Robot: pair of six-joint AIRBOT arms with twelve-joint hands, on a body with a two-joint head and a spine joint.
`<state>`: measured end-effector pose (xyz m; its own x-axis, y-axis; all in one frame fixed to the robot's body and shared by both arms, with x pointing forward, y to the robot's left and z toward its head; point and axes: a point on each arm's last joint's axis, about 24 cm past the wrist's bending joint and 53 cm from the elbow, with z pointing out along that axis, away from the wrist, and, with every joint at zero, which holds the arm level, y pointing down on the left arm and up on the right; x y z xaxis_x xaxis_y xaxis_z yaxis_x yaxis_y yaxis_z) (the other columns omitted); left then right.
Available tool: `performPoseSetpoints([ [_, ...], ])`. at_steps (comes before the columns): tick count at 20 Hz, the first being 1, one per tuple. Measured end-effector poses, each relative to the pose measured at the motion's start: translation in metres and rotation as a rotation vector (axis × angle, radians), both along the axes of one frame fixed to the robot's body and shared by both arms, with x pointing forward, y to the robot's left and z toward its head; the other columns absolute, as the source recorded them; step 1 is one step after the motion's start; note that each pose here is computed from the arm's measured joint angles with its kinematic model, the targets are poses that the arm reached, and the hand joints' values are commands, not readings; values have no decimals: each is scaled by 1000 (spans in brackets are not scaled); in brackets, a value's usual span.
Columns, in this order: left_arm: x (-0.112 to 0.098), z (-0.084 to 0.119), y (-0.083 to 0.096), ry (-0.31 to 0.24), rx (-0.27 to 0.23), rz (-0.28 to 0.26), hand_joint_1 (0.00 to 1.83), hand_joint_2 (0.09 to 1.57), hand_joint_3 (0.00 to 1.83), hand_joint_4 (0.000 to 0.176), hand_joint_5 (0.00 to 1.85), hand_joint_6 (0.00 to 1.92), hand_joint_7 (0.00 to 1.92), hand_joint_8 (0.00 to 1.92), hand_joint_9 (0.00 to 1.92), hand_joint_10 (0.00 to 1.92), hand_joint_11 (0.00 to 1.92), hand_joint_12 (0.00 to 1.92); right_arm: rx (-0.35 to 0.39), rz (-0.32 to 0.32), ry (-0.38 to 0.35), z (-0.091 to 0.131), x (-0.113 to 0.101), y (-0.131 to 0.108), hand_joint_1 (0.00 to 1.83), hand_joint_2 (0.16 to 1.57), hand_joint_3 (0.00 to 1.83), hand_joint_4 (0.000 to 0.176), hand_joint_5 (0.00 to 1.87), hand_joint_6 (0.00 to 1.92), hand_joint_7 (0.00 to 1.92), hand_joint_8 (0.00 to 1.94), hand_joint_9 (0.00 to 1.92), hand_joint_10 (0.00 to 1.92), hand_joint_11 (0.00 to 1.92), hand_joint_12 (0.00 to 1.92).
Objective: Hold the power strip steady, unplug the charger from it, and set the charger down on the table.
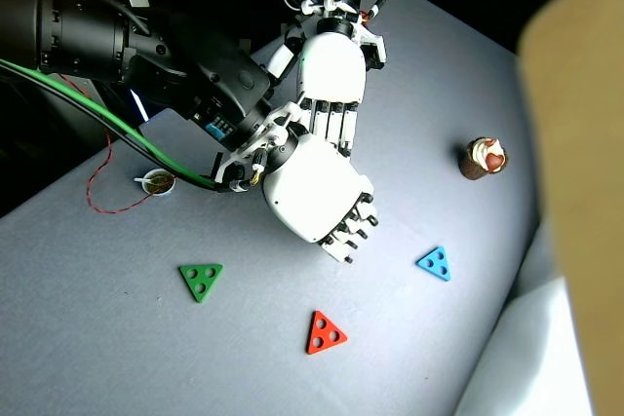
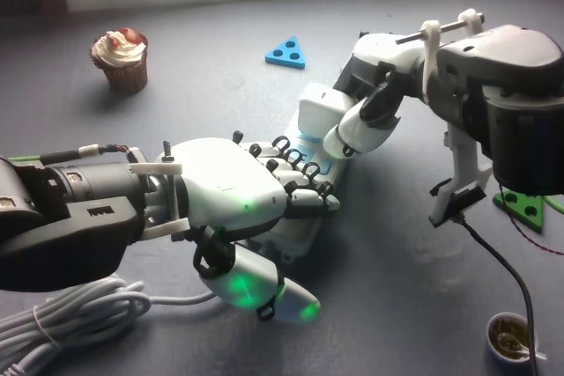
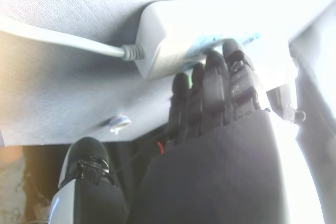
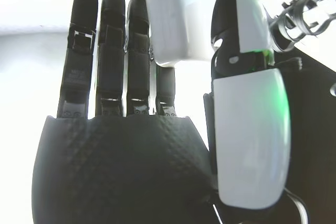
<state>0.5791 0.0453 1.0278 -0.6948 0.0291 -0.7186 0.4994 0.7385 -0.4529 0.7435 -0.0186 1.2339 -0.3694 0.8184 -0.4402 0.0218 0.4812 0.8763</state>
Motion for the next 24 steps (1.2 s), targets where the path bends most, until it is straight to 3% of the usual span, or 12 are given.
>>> performPoseSetpoints([
  [1,0,0,0,0,0,-1,105,1088,0,0,215,4,247,4,230,4,80,402,-9,0,-11,1,0,0,1247,1046,0,28,1082,804,1215,595,1224,6,731,1000],
  [9,1,-1,1,13,-14,16,88,1082,0,0,209,4,232,5,211,3,65,411,-14,-8,-21,4,2,-5,1256,1025,0,32,1139,714,1278,467,1243,2,789,913],
  [12,0,-2,2,25,-28,30,85,1086,1,0,204,0,231,2,205,0,54,412,-14,-10,-28,6,3,-7,1253,1032,0,32,1125,733,1250,525,1239,4,794,914],
  [21,0,-3,3,35,-46,45,101,1075,0,0,208,0,229,1,193,0,19,418,23,-28,-73,38,10,-27,1250,1038,0,33,1111,782,1233,535,1230,3,807,887],
  [24,0,-3,4,37,-47,47,92,1077,0,0,201,2,217,0,176,0,3,418,3,-36,-103,44,10,-35,1251,1034,1,33,1119,756,1242,529,1232,2,800,913],
])
